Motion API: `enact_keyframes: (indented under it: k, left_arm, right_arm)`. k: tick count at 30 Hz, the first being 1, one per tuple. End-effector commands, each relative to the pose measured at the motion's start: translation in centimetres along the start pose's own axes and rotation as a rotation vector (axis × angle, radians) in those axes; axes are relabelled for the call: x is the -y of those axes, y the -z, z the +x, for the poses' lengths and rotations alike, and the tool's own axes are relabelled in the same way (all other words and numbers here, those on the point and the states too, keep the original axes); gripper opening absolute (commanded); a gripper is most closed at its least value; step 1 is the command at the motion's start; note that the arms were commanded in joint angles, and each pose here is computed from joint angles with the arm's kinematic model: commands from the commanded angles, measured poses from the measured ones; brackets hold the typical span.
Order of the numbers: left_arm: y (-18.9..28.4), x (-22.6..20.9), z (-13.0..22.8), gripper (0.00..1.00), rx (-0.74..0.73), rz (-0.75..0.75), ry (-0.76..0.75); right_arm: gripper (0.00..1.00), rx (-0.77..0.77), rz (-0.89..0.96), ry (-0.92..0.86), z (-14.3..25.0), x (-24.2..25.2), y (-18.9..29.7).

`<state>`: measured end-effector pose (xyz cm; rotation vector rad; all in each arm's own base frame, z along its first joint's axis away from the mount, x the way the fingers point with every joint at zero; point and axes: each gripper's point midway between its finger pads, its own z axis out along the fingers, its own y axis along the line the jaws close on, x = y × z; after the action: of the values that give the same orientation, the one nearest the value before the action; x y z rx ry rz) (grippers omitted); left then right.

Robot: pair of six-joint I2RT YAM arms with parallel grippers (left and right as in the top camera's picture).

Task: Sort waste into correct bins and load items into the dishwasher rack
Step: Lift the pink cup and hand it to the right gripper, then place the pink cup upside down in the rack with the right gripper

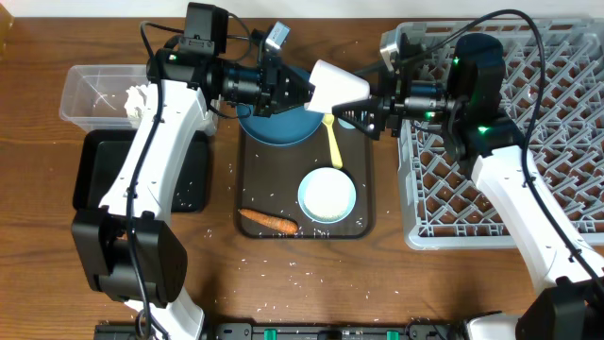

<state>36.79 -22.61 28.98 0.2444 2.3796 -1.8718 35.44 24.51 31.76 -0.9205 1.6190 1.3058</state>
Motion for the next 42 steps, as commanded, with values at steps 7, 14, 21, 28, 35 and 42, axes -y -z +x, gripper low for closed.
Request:
enact_keyframes:
  k: [7,14,21,28,35,42]
  left_arm:
    - [0.1,0.2,-0.2,0.25,0.003,0.001,-0.029]
    - [0.4,-2.9,-1.4,0.50,0.069,-0.183,-0.029]
    - [2.4,-7.9,-3.2,0.53,0.180,-0.493,-0.027]
    - [5.3,-11.4,-4.5,0.54,0.271,-0.753,-0.025]
    - [8.4,-14.1,-3.9,0.53,0.283,-0.992,-0.020]
    - [11.3,-15.9,-2.4,0.53,0.265,-1.188,0.028]
  right_arm:
    - [0.63,0.008,-0.039,-0.018,-0.8,-1.1,-0.2]
    - [0.65,0.069,0.111,-0.140,-2.3,2.0,3.4]
    - [0.62,0.117,0.461,-0.378,-1.3,5.8,11.4]
    - [0.63,-0.031,0.992,-0.516,1.8,4.9,18.6]
    - [0.58,-0.304,1.353,-0.653,5.6,1.1,23.9]
    - [0.66,-0.583,1.376,-0.814,11.3,1.1,23.9]
